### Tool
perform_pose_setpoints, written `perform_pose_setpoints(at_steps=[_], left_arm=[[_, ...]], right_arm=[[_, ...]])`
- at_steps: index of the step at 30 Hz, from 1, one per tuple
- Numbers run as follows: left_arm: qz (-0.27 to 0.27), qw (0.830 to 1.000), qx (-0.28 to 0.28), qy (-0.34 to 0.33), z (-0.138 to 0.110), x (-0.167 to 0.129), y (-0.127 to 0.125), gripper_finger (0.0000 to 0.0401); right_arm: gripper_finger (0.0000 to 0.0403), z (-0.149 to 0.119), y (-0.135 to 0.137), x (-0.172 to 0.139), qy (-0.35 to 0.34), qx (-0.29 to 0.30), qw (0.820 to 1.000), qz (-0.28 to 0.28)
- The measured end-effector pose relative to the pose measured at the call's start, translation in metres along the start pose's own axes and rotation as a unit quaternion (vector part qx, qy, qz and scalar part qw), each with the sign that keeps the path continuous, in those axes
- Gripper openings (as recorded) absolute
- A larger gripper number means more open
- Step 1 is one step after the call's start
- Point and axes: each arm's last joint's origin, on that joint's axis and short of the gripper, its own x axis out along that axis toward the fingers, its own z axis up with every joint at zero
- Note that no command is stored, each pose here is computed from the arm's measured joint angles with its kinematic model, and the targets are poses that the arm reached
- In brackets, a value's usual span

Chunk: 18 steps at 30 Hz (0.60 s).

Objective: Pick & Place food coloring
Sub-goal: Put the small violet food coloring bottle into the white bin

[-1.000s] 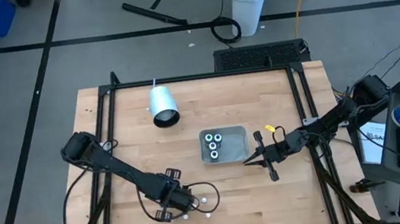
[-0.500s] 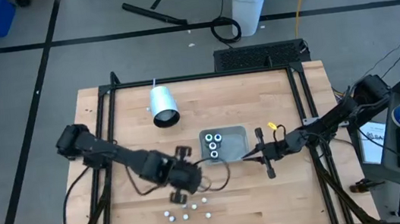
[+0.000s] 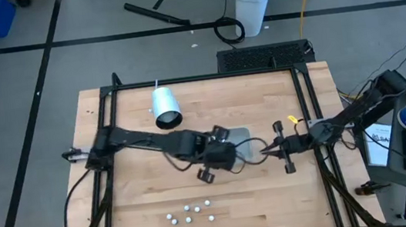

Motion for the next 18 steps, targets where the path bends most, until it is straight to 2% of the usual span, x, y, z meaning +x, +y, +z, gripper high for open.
perform_pose_setpoints(at_steps=[5, 10, 13, 18], left_arm=[[-0.030, 0.999, 0.042, -0.001, 0.016, 0.034, 0.014, 0.0074], [-0.027, 0.997, 0.068, 0.000, 0.019, 0.062, 0.027, 0.0074], [-0.026, 0.998, 0.055, 0.013, 0.010, 0.078, 0.039, 0.0074], [-0.028, 0.999, 0.002, 0.021, -0.001, 0.083, 0.058, 0.0074]], right_arm=[[0.0015, 0.011, -0.006, -0.011, -0.053, 0.020, 0.998, -0.032], [0.0015, 0.015, -0.008, -0.014, -0.067, 0.025, 0.997, -0.033], [0.0015, 0.013, -0.007, -0.014, -0.057, 0.021, 0.998, -0.032], [0.0015, 0.012, -0.007, -0.014, -0.050, 0.009, 0.998, -0.032]])
